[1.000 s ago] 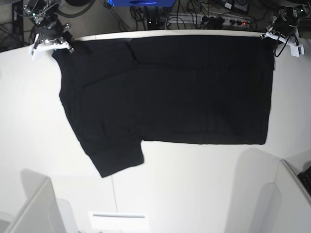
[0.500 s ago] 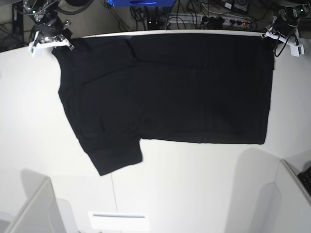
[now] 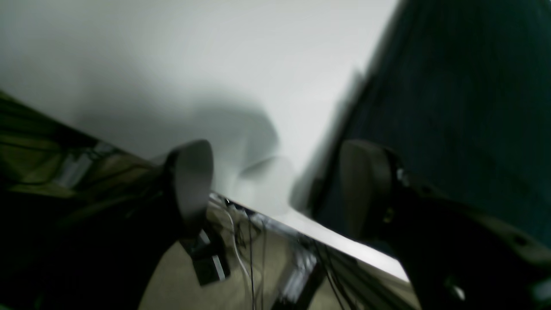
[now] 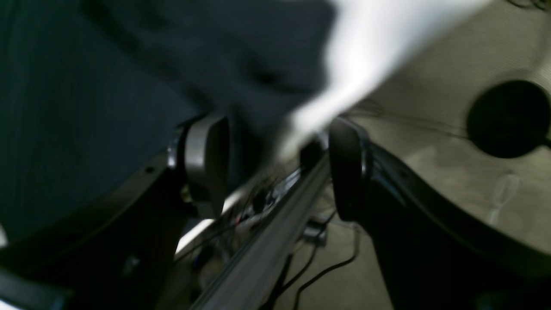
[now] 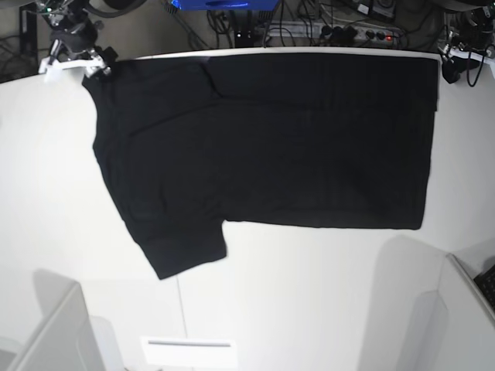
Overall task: Fold the T-shirt properly
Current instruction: 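Pull both held corners back toward the robot, straightening the shirt, then release the corners and move the right gripper to the shirt's side edge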
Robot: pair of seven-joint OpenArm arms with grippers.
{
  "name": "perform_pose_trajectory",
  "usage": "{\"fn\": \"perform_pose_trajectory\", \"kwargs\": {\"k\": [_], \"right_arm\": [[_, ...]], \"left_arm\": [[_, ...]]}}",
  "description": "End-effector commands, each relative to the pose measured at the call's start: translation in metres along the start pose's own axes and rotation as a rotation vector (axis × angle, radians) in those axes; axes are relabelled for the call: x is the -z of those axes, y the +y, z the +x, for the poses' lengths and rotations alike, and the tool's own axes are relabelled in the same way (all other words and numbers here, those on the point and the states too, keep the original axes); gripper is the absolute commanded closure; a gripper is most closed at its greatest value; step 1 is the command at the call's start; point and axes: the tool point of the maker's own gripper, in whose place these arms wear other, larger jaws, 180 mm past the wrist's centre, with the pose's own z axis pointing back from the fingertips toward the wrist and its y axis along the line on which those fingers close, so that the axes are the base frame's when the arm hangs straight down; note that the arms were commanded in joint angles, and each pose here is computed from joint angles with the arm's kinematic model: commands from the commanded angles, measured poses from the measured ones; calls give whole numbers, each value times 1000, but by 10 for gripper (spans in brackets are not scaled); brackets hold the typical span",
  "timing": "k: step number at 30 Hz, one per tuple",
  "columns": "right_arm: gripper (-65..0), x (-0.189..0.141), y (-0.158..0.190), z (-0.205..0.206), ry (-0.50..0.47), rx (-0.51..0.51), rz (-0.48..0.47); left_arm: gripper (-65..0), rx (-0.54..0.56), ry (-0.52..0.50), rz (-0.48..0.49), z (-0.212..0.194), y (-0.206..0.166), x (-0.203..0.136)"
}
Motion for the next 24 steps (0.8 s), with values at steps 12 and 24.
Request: {"fn": "perform_pose_trajectory", "kwargs": {"k": [12, 24], "right_arm": [[-342, -21, 41, 69, -214, -73, 81], [-341, 42, 179, 122, -180, -282, 380]], "left_arm": [[-250, 255, -226, -127, 80, -58, -32], [0, 258, -319, -184, 110, -86, -22]]}}
